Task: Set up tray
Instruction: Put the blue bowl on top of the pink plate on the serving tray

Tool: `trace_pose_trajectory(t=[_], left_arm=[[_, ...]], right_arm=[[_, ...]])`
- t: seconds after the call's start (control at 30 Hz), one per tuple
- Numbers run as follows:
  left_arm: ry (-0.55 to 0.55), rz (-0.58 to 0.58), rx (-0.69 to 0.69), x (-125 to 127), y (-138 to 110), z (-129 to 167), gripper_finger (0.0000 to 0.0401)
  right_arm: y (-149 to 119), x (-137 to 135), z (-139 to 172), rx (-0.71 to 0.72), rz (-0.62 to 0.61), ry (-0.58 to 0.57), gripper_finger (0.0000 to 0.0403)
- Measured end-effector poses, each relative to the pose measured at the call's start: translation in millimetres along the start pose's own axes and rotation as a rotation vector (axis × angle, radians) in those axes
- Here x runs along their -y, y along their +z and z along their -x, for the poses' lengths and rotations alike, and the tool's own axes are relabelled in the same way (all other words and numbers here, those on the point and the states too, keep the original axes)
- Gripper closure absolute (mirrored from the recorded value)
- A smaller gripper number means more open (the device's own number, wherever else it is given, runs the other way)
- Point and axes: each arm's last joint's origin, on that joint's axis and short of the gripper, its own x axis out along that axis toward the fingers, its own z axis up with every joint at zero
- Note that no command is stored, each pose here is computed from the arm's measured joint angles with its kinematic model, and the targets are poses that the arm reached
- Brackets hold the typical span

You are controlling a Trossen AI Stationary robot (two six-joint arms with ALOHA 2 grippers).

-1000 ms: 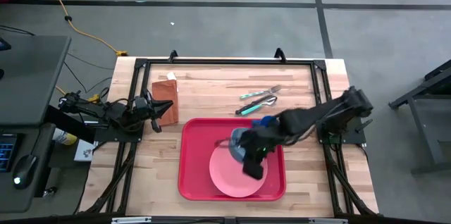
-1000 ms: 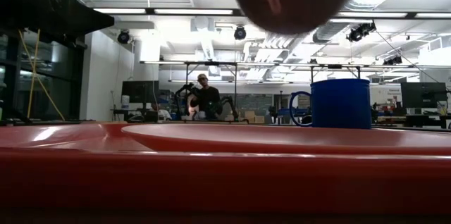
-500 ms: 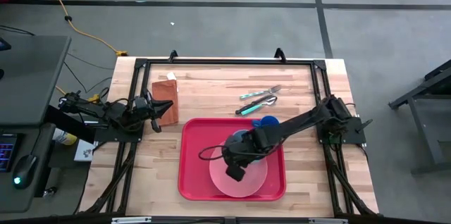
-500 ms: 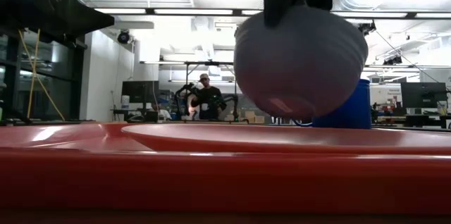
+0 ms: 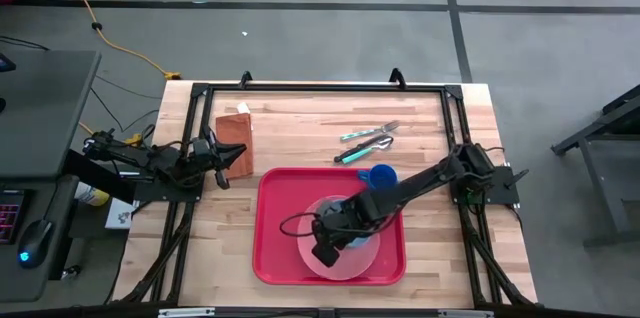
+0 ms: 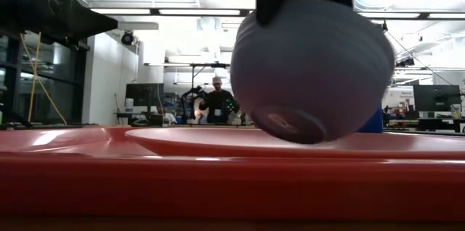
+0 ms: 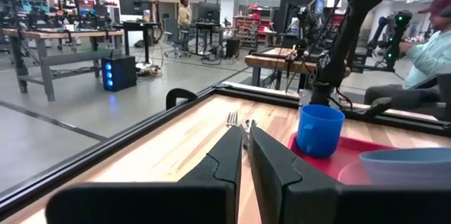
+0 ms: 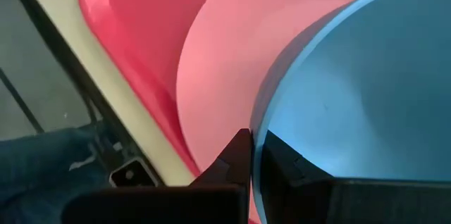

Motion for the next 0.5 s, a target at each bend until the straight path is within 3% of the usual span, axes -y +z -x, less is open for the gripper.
trace_pose_trajectory(t=[0.23, 0.5], left_arm=[[0.000, -0.007, -0.004, 0.0, -0.5, 0.0, 0.0341], [0.001, -0.008, -0.004, 0.0, -0.5, 0.0, 0.0341]], right_arm=[[-17.2, -8.0, -1.4, -0.057, 0.006, 0.023, 0.0403], [-33.4, -14.2, -36.9, -0.204, 0.032, 0.034, 0.0402]])
